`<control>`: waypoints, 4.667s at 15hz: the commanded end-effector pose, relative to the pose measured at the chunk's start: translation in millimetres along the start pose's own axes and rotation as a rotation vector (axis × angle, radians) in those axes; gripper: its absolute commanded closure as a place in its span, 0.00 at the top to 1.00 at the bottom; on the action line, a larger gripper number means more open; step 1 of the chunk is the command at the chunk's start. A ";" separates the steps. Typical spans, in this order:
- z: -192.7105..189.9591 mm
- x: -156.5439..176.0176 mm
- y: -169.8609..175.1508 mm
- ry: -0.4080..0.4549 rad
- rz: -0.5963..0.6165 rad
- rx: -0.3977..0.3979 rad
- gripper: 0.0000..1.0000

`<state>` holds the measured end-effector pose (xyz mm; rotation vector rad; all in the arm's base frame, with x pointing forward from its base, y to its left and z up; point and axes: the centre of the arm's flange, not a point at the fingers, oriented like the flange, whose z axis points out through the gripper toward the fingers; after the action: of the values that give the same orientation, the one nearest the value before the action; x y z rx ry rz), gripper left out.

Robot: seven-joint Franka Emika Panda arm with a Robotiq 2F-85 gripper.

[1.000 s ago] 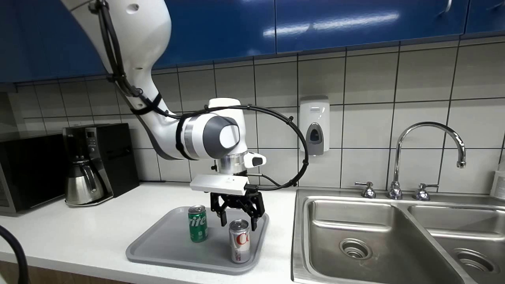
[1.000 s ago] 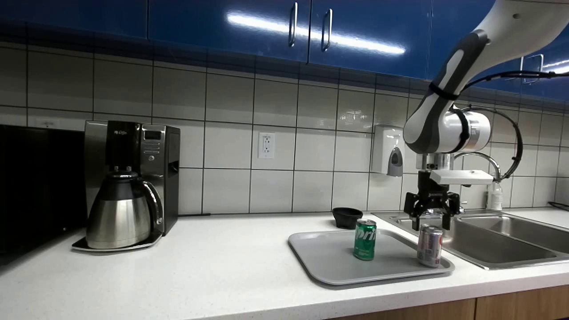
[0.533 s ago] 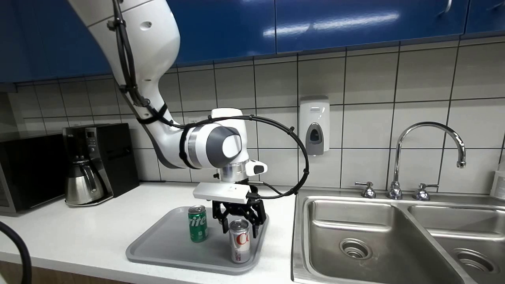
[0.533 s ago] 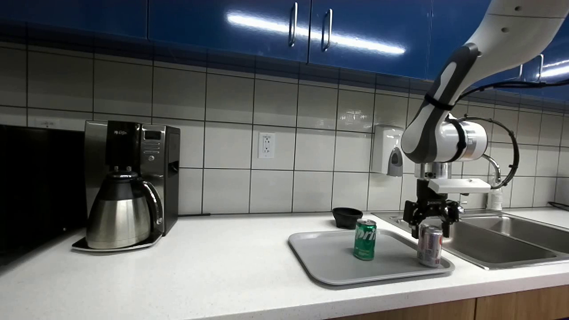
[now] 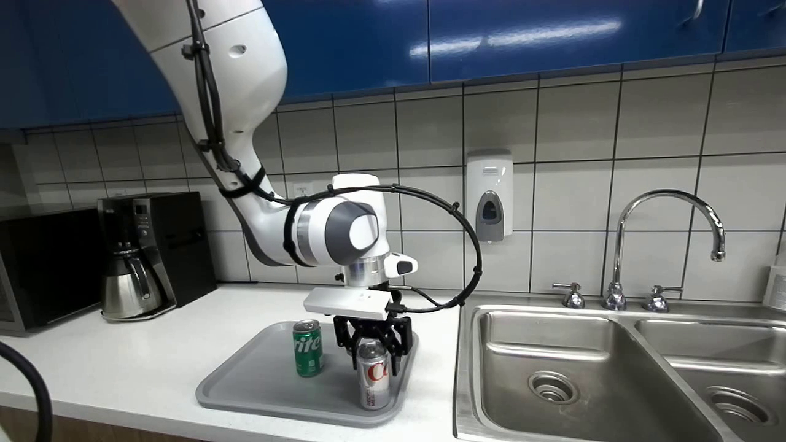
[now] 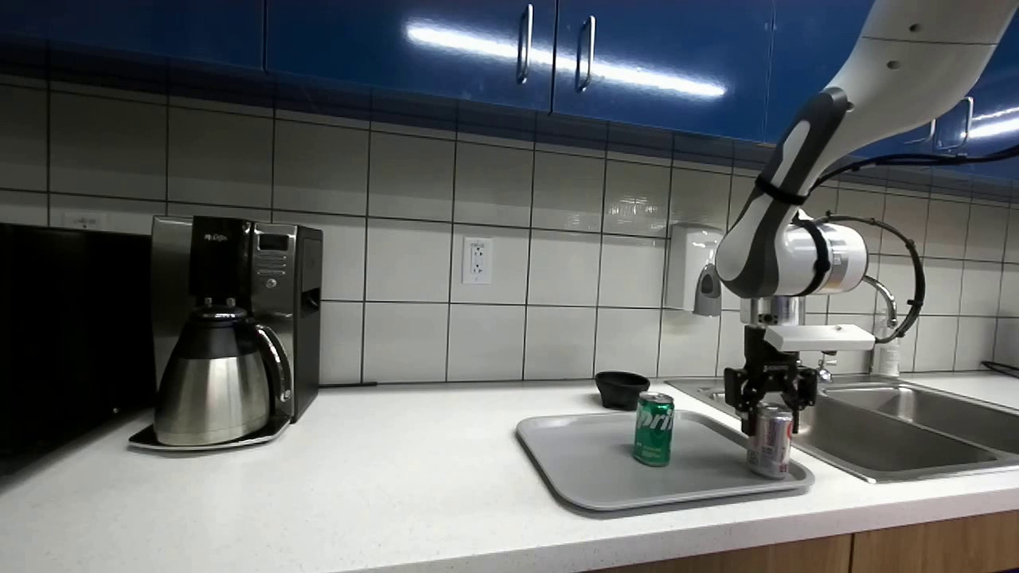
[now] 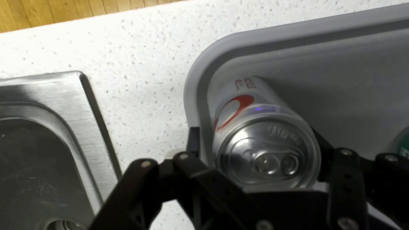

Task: Pick up the silver coke can and put it on the kitchen counter to the right of the gray tray, pick up the green sprite can and put it on the kitchen counter to the left of the gray tray

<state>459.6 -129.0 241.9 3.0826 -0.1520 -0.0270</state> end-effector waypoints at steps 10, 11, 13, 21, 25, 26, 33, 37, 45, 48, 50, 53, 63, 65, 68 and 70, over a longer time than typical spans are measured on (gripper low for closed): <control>-15.1 8.9 -9.1 0.032 0.027 -0.026 0.38; -18.8 9.9 -10.5 0.040 0.027 -0.025 0.38; -24.9 12.1 -12.1 0.055 0.029 -0.024 0.38; -50.7 17.9 2.0 0.117 0.084 -0.016 0.38; -59.6 18.5 18.5 0.140 0.135 -0.018 0.38; -60.4 18.4 22.7 0.143 0.148 -0.020 0.38; -52.6 13.9 56.9 0.130 0.238 -0.034 0.38; -47.3 10.6 74.2 0.120 0.288 -0.044 0.38; -30.9 15.0 85.0 0.080 0.321 -0.043 0.38; -22.4 19.2 85.4 0.063 0.323 -0.043 0.38; -16.4 21.9 86.4 0.055 0.325 -0.045 0.38; -9.4 25.5 87.4 0.044 0.325 -0.047 0.38; -4.1 30.2 90.9 0.036 0.329 -0.048 0.99; -7.7 29.3 92.1 0.047 0.332 -0.047 1.00; -18.5 27.7 92.3 0.079 0.335 -0.051 1.00; -30.9 27.4 90.4 0.111 0.328 -0.052 1.00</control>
<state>480.4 -221.1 254.3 2.9650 -0.6140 0.0775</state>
